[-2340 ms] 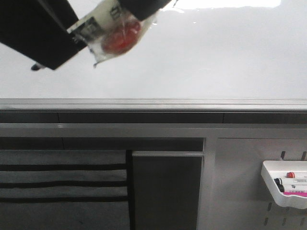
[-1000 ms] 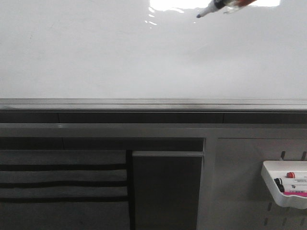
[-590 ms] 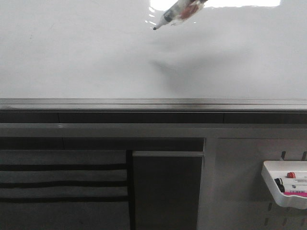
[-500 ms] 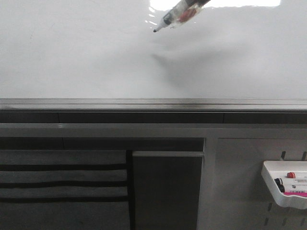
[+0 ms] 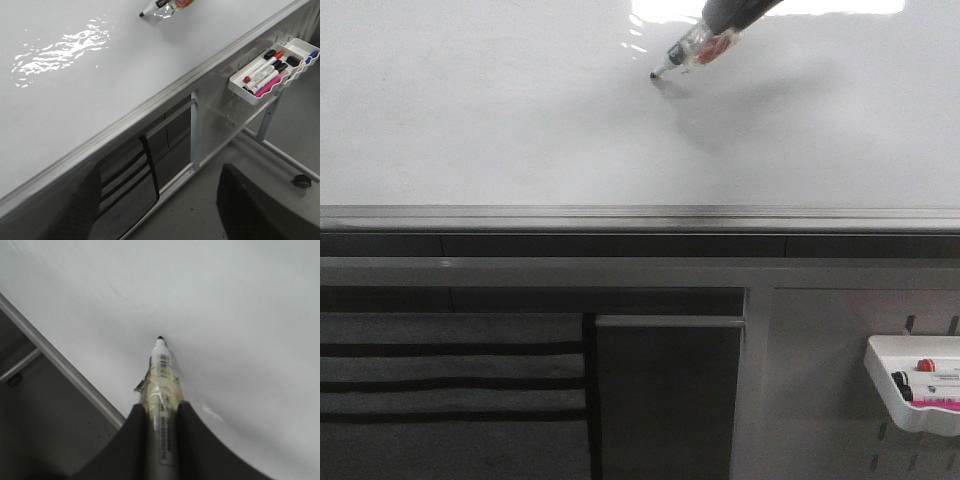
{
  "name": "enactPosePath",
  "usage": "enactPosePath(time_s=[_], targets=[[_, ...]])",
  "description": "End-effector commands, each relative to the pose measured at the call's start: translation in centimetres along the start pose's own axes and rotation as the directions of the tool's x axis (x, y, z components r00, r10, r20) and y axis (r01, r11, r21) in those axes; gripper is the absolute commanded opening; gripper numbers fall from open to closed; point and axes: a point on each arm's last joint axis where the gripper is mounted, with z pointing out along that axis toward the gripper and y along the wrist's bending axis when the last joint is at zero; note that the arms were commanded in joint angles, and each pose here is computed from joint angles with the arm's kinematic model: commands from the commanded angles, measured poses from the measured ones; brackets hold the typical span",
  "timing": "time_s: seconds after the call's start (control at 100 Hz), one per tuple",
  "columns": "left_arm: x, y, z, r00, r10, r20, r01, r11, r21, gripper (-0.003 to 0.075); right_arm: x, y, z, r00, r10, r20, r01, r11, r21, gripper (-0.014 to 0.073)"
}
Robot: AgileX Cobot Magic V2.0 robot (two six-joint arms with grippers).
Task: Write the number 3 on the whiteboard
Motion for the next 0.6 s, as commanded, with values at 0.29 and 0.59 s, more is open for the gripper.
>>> enactPosePath(time_s=[0.29, 0.59], targets=[[-1.4, 0.3, -0.4, 0.995, -0.027, 0.091, 0.029, 0.999, -0.025, 0.0459, -0.6, -2.0, -2.9, 0.997, 0.061, 0.047, -0.064, 0.996, 0.06, 0.0008], [-1.4, 0.3, -0.4, 0.995, -0.027, 0.091, 0.029, 0.999, -0.025, 0.0459, 0.4, -0.6, 0.4, 0.996, 0.085, 0.04, -0.086, 0.996, 0.02, 0.0008]])
